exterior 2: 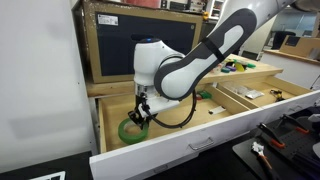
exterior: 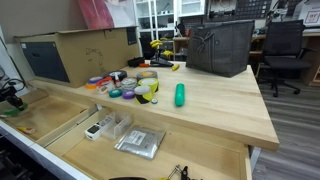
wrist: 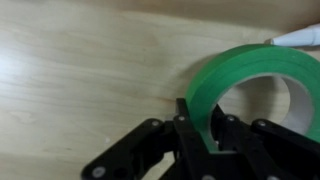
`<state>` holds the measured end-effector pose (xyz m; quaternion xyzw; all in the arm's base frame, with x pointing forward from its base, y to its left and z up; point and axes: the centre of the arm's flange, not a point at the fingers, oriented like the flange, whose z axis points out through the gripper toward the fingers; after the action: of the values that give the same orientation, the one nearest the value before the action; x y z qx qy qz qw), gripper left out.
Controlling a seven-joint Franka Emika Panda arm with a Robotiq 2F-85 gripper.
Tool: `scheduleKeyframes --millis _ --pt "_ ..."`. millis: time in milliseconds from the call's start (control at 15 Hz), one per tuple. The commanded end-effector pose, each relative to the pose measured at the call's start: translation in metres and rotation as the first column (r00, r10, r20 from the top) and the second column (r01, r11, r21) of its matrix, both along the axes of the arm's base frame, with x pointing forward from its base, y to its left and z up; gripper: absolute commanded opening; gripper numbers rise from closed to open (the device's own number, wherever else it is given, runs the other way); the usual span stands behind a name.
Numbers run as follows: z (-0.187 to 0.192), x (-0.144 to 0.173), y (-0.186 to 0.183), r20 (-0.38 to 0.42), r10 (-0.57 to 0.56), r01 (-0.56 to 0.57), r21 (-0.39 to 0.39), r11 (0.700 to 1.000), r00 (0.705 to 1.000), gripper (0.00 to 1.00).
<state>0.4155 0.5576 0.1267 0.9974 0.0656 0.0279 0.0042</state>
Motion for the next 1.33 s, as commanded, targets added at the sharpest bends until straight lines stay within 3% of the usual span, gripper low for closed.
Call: scheduleKeyframes --millis 0,333,667,1267 --pt "0.039 -0.040 -0.034 0.006 0.014 -0.014 -0.002 1.000 1.000 0.06" --pt "0.049 -0.061 -0.068 -0.023 -0.095 0.094 -0.051 0.994 0.995 0.06" --pt "0.059 -0.060 -0.112 -0.009 -0.255 0.252 -0.105 0.962 0.967 0.06" --pt "0.081 -0.056 -0.168 0.055 -0.391 0.395 -0.149 0.906 0.919 0.06"
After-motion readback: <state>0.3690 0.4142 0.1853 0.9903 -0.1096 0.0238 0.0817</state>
